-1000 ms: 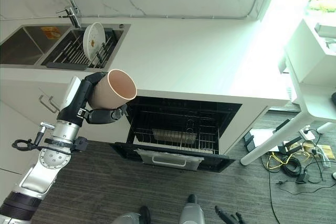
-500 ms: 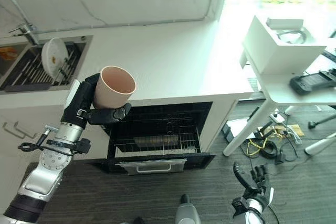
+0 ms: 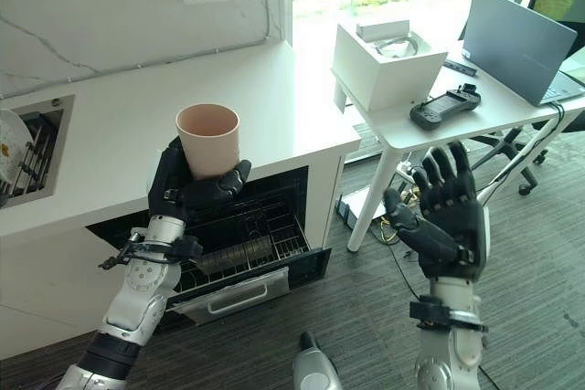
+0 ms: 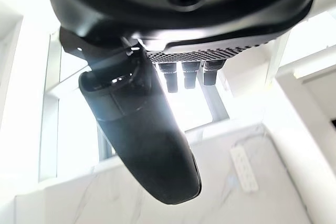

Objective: Place the dishes in the dishwasher.

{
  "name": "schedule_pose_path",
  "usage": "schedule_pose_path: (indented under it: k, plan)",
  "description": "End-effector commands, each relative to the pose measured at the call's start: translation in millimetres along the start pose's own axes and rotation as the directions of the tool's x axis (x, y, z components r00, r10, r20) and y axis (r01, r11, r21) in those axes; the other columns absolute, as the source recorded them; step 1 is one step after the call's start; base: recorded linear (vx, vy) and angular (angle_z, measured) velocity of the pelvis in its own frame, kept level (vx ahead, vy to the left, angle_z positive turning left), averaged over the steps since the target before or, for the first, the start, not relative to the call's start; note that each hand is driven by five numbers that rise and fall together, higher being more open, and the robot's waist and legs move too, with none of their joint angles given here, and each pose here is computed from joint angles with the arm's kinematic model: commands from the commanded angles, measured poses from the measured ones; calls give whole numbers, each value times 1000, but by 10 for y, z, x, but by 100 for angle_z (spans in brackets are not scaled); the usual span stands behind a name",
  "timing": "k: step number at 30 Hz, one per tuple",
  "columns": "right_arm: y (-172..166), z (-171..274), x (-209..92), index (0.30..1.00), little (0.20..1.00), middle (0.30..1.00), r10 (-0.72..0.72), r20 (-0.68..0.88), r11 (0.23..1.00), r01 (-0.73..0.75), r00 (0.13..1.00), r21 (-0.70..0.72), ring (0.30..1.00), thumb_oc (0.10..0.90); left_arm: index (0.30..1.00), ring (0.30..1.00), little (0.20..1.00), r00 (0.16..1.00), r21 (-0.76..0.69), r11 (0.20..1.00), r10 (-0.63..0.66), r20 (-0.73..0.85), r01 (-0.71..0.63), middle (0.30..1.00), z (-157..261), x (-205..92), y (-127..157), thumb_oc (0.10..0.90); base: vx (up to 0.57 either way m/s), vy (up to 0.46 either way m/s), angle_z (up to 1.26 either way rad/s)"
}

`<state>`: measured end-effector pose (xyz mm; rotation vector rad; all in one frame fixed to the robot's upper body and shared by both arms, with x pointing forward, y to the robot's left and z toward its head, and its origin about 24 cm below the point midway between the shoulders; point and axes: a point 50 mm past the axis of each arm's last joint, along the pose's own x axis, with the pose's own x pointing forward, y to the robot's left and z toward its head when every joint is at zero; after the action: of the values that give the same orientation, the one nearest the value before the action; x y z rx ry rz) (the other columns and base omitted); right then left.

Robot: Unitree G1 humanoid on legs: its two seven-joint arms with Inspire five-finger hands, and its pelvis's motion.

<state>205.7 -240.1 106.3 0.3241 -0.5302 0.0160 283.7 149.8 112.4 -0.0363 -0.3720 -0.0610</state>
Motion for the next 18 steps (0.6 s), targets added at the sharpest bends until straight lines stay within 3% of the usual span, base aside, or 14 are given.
schedule_pose_path:
  k: [1, 4, 18]
  plan:
    - [252, 221, 264, 900, 900, 900, 190, 124, 982, -190, 974, -19, 900, 800, 300, 300, 300, 967, 27, 1000, 2, 254, -9, 300, 434, 182, -23, 400, -13, -1, 10]
    - [572, 207, 393, 900, 900, 900, 307, 127, 949, -313, 943, 33, 900, 800, 300, 300, 300, 969, 52, 998, 18, 246, -32, 300, 374, 143, -90, 400, -26, -24, 21]
    - [986, -61, 616, 900, 900, 900, 362, 31, 923, -363, 932, 128, 900, 800, 300, 300, 300, 923, 184, 980, -7, 385, -69, 300, 441, 50, -264, 400, -13, -46, 33]
